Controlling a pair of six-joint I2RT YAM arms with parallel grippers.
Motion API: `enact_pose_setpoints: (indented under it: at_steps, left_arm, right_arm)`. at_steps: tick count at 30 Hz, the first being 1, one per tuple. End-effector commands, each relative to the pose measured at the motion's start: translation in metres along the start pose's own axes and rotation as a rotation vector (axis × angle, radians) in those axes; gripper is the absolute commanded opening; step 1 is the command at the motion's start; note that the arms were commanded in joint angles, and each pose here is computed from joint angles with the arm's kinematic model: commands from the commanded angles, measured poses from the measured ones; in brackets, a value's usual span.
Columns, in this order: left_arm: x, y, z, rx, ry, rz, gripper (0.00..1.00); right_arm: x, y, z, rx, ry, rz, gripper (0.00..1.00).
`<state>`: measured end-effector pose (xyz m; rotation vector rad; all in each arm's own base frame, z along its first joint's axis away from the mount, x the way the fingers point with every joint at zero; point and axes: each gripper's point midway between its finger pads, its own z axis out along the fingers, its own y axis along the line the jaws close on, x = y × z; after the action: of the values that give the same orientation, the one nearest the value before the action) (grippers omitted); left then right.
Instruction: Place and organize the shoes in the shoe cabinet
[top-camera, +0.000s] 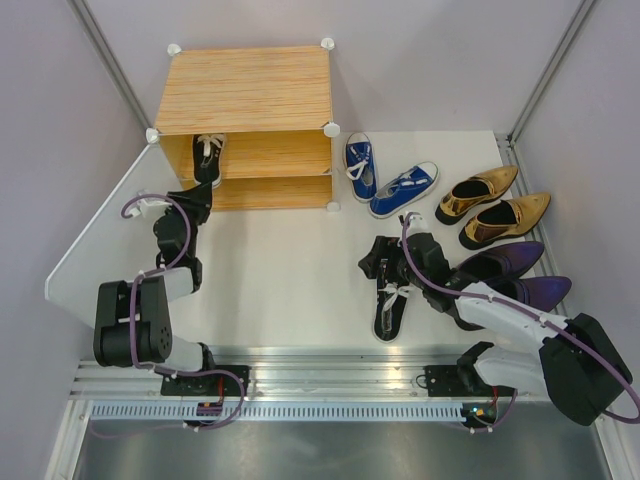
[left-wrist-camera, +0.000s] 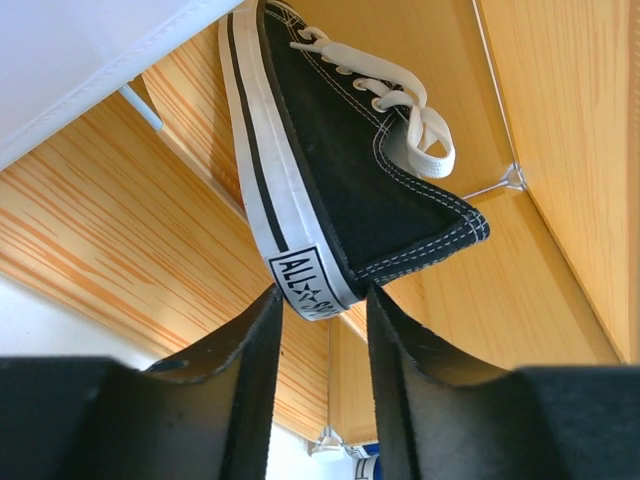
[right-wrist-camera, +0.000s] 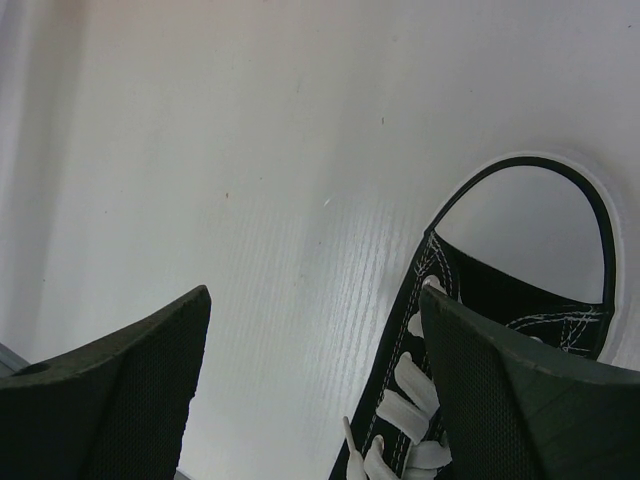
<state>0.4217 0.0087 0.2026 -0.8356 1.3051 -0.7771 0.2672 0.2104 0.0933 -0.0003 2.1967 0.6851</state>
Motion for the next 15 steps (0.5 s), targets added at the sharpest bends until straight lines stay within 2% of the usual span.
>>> enact_pose_setpoints:
  at_steps: [1,6,15]
  left_arm:
    - [-0.016,-0.026,0.011,0.085,-0.050,-0.002,0.41]
    - [-0.017,-0.017,0.015,0.042,-0.051,0.020,0.32]
    - [-0.025,-0.004,0.025,-0.038,-0.083,0.020,0.26]
  right_arm:
    - [-0.023,0.010,0.002,-0.024,-0.065,-0.013,0.89]
    - [-0.024,0.009,0.002,-0.022,-0.066,-0.014,0.88]
    - [-0.022,0.006,0.005,-0.014,-0.059,-0.012,0.88]
